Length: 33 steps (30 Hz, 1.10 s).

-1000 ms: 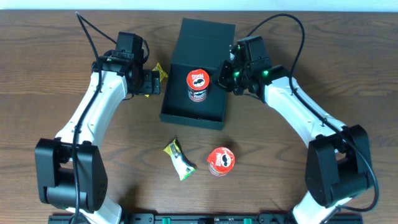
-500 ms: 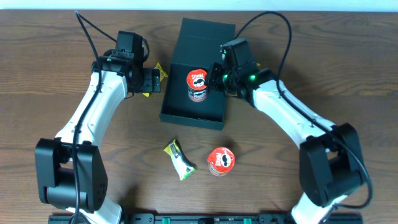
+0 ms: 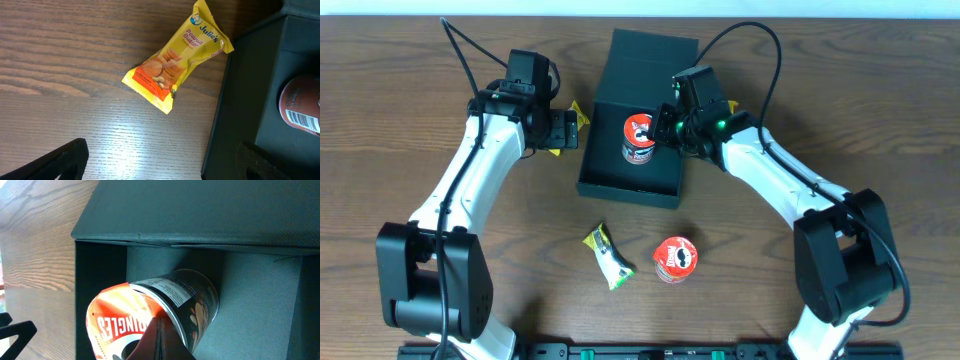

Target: Pack container

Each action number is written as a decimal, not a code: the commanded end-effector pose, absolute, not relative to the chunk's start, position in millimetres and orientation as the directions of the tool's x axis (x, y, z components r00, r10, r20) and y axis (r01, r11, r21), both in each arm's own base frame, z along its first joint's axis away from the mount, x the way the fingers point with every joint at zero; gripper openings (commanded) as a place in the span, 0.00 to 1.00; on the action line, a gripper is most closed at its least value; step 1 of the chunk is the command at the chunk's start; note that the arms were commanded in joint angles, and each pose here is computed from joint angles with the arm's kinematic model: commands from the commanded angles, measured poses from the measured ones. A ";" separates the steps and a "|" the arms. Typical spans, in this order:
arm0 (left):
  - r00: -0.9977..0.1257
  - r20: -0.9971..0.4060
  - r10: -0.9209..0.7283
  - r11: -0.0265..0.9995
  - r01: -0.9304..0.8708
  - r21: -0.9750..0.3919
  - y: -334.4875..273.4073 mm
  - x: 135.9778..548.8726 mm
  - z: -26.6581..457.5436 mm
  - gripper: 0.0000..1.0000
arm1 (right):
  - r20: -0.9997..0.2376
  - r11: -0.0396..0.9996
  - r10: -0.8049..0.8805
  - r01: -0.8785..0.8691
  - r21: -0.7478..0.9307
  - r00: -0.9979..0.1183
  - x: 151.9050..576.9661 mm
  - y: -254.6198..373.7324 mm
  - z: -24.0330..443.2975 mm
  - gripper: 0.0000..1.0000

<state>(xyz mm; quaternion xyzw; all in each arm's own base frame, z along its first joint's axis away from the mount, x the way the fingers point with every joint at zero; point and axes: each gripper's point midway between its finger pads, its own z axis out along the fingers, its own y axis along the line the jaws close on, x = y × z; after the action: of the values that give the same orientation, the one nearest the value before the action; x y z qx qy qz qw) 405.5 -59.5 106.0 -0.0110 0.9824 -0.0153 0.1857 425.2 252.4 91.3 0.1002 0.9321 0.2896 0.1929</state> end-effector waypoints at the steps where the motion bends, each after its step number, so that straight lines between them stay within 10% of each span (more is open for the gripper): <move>1: -0.929 -0.370 -0.033 0.999 -0.019 -0.040 -59.6 406.0 108.3 0.95 | -0.328 0.829 0.283 0.058 0.556 -0.901 433.0 246.0 94.8 0.01; 33: -0.913 -0.407 0.028 0.964 0.131 -0.229 -128.0 429.7 86.7 0.96 | -0.365 0.956 0.183 0.079 0.281 -0.913 434.5 220.1 95.8 0.01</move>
<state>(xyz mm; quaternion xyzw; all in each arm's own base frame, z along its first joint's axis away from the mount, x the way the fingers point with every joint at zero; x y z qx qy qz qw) 431.9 -108.0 109.2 0.0246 0.9666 -0.1125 0.2290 434.7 216.0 101.3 0.0682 0.9676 0.1343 0.2024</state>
